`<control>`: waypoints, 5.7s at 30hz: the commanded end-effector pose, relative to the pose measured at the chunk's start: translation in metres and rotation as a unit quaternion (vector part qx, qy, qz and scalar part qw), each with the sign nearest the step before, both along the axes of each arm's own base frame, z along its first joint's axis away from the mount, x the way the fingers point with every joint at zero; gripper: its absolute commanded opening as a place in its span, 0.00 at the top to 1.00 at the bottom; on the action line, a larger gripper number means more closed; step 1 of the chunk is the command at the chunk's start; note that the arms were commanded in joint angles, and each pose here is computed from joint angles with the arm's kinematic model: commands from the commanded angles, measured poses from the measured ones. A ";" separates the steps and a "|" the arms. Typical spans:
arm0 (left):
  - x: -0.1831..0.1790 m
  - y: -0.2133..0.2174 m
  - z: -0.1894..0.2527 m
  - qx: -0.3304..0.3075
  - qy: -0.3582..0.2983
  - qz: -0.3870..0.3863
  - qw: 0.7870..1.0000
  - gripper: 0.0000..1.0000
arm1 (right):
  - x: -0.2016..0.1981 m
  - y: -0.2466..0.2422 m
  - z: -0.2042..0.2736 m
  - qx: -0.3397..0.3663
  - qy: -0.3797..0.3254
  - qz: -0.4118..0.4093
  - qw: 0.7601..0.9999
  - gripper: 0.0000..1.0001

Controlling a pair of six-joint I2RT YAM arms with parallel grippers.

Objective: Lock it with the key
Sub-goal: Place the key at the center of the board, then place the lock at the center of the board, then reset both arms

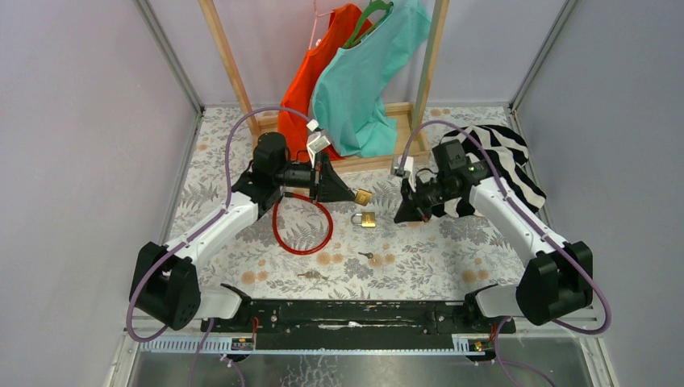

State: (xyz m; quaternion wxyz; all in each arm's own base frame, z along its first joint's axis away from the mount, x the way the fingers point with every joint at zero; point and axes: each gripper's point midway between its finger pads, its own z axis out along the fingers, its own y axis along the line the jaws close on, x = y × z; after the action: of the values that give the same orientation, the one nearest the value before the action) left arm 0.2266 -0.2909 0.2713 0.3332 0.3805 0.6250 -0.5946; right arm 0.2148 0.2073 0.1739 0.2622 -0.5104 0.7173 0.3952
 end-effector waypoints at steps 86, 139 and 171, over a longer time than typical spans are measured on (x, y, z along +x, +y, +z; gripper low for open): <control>0.004 0.006 -0.007 0.016 -0.043 0.026 0.999 0.49 | 0.008 0.054 0.046 -0.009 -0.021 0.034 0.999 1.00; 0.016 0.021 -0.001 0.023 -0.046 0.075 0.996 0.00 | 0.075 -0.066 -0.148 -0.245 0.097 -0.107 0.959 0.50; 0.115 0.133 0.042 0.070 -0.101 0.436 0.892 0.00 | 0.154 -0.108 -0.001 -0.280 -0.109 -0.281 0.911 0.01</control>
State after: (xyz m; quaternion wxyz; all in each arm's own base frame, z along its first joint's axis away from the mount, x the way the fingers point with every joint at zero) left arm 0.3163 -0.1966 0.2841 0.5222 0.2123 0.7286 -0.3891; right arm 0.3567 0.1115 0.1267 0.2328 -0.4170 0.8753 0.0764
